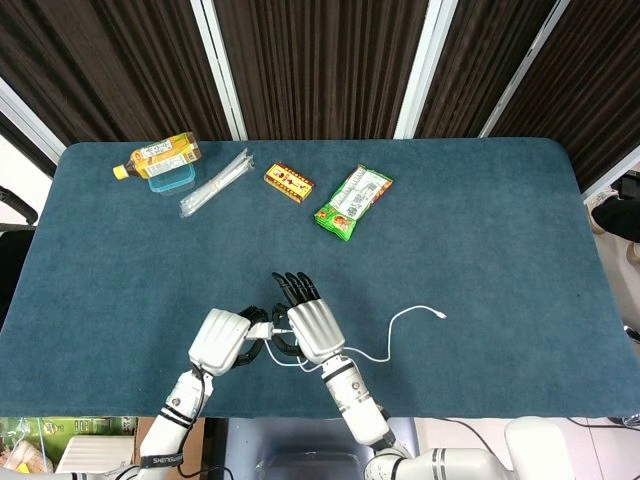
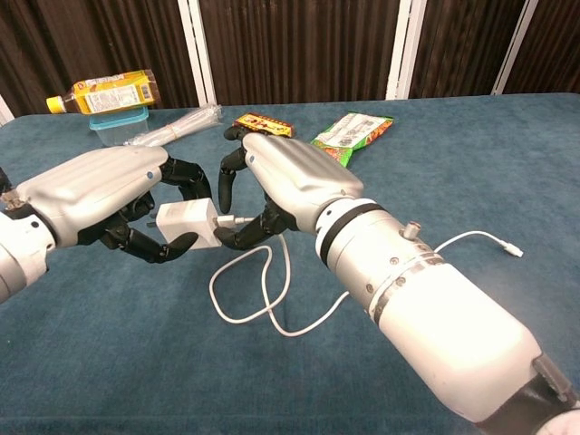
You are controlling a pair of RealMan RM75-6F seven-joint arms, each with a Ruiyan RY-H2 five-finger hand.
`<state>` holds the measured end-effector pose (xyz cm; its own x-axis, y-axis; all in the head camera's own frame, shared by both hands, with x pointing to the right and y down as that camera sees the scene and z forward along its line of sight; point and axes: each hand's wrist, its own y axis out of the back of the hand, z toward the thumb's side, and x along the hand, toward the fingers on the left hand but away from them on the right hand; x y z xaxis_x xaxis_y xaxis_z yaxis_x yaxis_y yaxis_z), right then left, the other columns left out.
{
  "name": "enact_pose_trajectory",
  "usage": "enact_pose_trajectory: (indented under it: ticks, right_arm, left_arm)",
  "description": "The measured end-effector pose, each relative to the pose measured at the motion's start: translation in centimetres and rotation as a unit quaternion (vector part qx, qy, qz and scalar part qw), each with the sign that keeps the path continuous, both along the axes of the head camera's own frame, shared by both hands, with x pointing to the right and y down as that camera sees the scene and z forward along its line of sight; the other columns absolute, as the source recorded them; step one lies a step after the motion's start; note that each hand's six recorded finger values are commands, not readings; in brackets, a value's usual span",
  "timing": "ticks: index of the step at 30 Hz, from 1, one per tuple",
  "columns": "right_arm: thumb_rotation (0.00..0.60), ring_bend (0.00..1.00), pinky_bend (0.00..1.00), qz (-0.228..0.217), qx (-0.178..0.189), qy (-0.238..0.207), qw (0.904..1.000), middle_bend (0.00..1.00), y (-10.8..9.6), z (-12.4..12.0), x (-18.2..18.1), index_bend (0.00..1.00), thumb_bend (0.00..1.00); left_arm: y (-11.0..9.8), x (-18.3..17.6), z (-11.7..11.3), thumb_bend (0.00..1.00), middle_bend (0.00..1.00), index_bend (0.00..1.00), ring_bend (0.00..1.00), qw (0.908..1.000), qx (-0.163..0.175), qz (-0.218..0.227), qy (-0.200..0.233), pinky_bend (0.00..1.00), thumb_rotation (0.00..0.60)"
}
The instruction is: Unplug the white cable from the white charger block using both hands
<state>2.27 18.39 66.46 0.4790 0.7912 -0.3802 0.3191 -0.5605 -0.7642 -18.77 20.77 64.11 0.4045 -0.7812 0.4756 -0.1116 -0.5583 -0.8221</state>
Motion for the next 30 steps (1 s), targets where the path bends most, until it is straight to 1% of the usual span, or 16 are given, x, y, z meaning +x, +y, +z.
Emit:
enact_pose_trajectory:
  ticks: [5, 15, 23, 27, 30]
  right_arm:
    - [0.600, 0.00, 0.00, 0.004, -0.002, 0.000, 1.0000, 0.16, 0.13, 0.15, 0.01, 0.68, 0.44]
    - [0.600, 0.00, 0.00, 0.002, -0.009, -0.006, 0.9999, 0.17, 0.49, 0.21, -0.47, 0.70, 0.52]
    - [0.600, 0.00, 0.00, 0.002, -0.008, -0.006, 0.9999, 0.18, 0.43, 0.03, -0.57, 0.71, 0.54]
    - [0.600, 0.00, 0.00, 0.004, -0.010, -0.006, 0.9999, 0.21, 0.40, 0.06, -0.57, 0.75, 0.59]
    - [0.600, 0.00, 0.00, 0.008, -0.010, -0.006, 0.9999, 0.23, 0.31, 0.02, -0.59, 0.81, 0.64]
  left_arm:
    - [0.04, -0.06, -0.11, 0.58, 0.76, 0.75, 1.00, 1.0000, 0.003, 0.002, 0.000, 1.00, 0.600]
    - [0.10, -0.14, -0.48, 0.58, 0.77, 0.75, 1.00, 1.0000, 0.007, 0.005, 0.000, 1.00, 0.600]
    - [0.25, -0.14, -0.46, 0.59, 0.77, 0.76, 1.00, 1.0000, 0.005, 0.008, 0.000, 1.00, 0.600]
    - [0.36, -0.14, -0.55, 0.59, 0.77, 0.76, 1.00, 0.9999, 0.007, 0.009, -0.001, 1.00, 0.600]
    - [0.40, -0.13, -0.70, 0.59, 0.77, 0.76, 1.00, 0.9999, 0.009, 0.011, 0.000, 1.00, 0.600]
